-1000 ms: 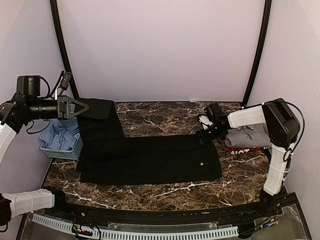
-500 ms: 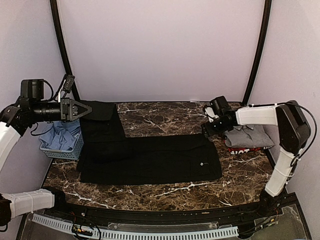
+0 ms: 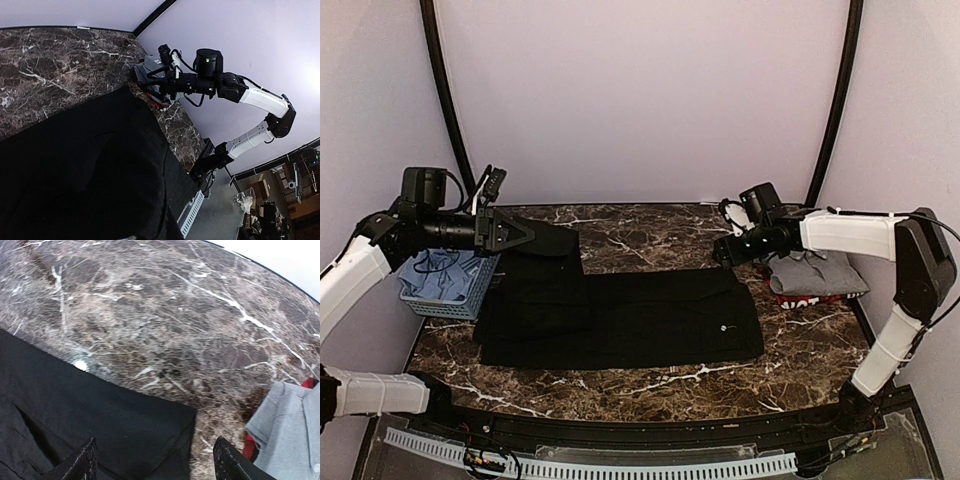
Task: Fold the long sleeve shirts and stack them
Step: Pass from the left arm to the right, then pass from the right arm to the left
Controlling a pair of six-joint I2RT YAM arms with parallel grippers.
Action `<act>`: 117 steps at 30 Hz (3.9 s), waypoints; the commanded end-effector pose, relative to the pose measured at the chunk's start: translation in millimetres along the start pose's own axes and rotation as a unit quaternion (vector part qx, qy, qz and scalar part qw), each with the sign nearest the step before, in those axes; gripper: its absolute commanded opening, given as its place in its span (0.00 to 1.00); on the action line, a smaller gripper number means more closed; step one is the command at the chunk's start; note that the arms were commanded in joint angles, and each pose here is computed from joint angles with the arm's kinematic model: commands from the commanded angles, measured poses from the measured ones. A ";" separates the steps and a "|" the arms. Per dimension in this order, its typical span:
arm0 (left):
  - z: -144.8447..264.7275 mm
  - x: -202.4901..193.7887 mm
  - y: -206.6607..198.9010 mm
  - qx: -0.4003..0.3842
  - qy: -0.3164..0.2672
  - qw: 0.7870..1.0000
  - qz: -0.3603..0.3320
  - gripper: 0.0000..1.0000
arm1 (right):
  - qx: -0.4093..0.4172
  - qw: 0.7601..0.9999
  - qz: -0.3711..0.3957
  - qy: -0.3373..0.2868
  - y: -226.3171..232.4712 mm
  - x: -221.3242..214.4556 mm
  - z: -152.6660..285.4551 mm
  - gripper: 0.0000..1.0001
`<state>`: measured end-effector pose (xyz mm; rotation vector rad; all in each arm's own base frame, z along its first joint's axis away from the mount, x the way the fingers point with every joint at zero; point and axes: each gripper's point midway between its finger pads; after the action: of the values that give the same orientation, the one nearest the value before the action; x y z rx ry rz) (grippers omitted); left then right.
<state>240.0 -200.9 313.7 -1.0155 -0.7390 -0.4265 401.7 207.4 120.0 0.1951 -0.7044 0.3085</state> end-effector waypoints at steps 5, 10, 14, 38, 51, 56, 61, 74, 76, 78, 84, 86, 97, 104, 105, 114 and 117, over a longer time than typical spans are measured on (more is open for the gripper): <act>-44.7 -26.0 56.1 0.003 0.029 0.996 0.086 0.03 | 0.090 0.992 0.082 -0.024 71.9 0.8 14.9 0.76; -70.8 -45.3 86.7 -0.009 0.037 0.988 0.153 0.03 | 0.153 0.973 0.160 -0.060 131.8 0.1 32.0 0.77; -85.5 -58.8 99.1 -0.031 0.048 0.980 0.188 0.03 | 0.186 0.952 0.224 -0.098 184.0 -2.2 48.4 0.80; -105.2 -66.4 99.0 -0.076 0.076 0.960 0.260 0.09 | 0.152 0.901 0.346 -0.214 352.2 11.0 47.2 0.84; -102.2 -65.4 92.7 -0.084 0.076 0.960 0.256 0.08 | 0.100 0.905 0.360 -0.203 353.4 13.5 21.2 0.51; -101.2 -65.1 90.9 -0.086 0.076 0.960 0.256 0.07 | 0.094 0.905 0.364 -0.199 351.2 10.6 16.0 0.38; -100.2 -64.9 89.8 -0.086 0.075 0.960 0.255 0.07 | 0.097 0.905 0.367 -0.193 351.6 4.7 10.9 0.37; -98.5 -65.9 89.8 -0.081 0.073 0.963 0.248 0.08 | 0.085 0.908 0.363 -0.193 346.4 7.5 7.0 0.03; -99.0 -66.1 91.3 -0.077 0.073 0.965 0.241 0.10 | 0.085 0.908 0.362 -0.194 345.6 8.6 9.7 0.00; -99.4 -66.4 93.2 -0.072 0.073 0.967 0.233 0.14 | 0.090 0.909 0.357 -0.194 346.3 8.9 12.2 0.00; -98.0 -61.4 94.1 -0.057 0.074 0.976 0.194 0.42 | 0.122 0.923 0.336 -0.145 344.4 -8.7 18.1 0.00; -95.3 -56.7 97.2 -0.036 0.073 0.981 0.173 0.52 | 0.133 0.929 0.324 -0.120 343.4 -12.7 23.0 0.00; -65.1 -27.0 125.5 0.120 0.069 0.988 0.075 0.81 | 0.188 0.964 0.179 0.052 301.9 -5.8 28.0 0.00; -50.3 -26.1 147.7 0.200 0.072 0.976 0.052 0.84 | 0.242 0.961 0.078 0.108 249.2 -2.9 16.5 0.00; -49.2 -25.4 148.2 0.204 0.071 0.975 0.051 0.85 | 0.244 0.961 0.068 0.115 241.5 -3.8 14.3 0.00; -51.3 -31.6 155.5 0.212 0.079 0.973 0.055 0.88 | 0.288 0.945 0.030 0.149 210.6 -11.8 7.0 0.00; -52.7 -34.5 155.3 0.206 0.080 0.973 0.059 0.89 | 0.303 0.940 0.028 0.153 214.0 -12.5 9.0 0.00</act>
<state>334.4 -174.4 169.6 -0.6200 -0.5659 -0.2193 325.5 391.8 105.3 0.5903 -0.2797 0.5525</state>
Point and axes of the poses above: each gripper's point midway between its finger pads, its own z axis back along the fingers, its own y axis along the line the jaws close on, x = y × z, and after that the axes turned 7 degrees about -z, right-handed
